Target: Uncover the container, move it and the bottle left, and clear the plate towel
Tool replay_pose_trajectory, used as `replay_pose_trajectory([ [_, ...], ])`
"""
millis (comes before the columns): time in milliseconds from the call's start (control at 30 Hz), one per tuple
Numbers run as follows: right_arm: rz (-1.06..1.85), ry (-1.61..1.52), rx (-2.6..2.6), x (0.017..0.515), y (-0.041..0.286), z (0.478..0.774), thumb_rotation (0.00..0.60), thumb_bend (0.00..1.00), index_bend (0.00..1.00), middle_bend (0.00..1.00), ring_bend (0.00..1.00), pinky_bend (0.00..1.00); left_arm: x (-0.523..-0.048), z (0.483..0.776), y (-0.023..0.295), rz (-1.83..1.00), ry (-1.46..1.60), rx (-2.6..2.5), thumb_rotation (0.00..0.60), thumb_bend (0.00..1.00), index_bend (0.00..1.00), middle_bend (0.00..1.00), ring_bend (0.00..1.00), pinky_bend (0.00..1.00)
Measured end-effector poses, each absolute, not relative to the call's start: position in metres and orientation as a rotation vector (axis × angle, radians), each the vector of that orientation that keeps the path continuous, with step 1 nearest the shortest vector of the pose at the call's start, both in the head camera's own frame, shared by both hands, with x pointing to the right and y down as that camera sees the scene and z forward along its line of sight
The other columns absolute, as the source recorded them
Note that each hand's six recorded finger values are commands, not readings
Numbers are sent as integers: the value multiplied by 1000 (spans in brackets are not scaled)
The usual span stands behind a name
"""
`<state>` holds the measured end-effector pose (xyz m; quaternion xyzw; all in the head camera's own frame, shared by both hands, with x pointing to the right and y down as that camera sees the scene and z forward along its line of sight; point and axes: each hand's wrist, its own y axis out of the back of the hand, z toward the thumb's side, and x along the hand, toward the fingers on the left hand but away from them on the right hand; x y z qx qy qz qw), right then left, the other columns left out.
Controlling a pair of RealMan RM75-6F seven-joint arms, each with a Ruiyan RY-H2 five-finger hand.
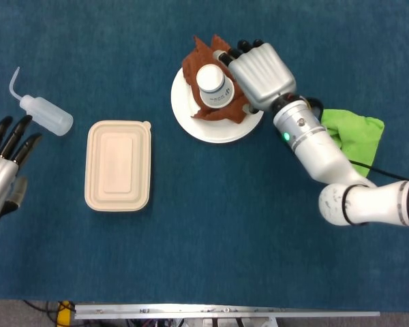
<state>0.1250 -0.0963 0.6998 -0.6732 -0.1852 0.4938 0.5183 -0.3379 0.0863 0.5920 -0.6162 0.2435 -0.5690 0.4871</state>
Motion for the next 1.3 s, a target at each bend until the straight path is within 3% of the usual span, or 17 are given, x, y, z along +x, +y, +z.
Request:
replay_pose_trajectory([
  [900,1217,-456,-1559,74,-89,731,600,17,172,294,179,285,-345,589,98,-1399,586,-1509,529,558,102,0,0,24],
  [1100,1235,-465,-1515,74,-92,736,600,107,341,346,205,303,-343,588,100,-1390,583,-1514,535,557,104,0,0,25],
  [1300,1258,-468,-1487,80,-95,743,600,120,444,390,263,415,-341,587,103,-1384,575,-1518,536,558,106,0,0,24],
])
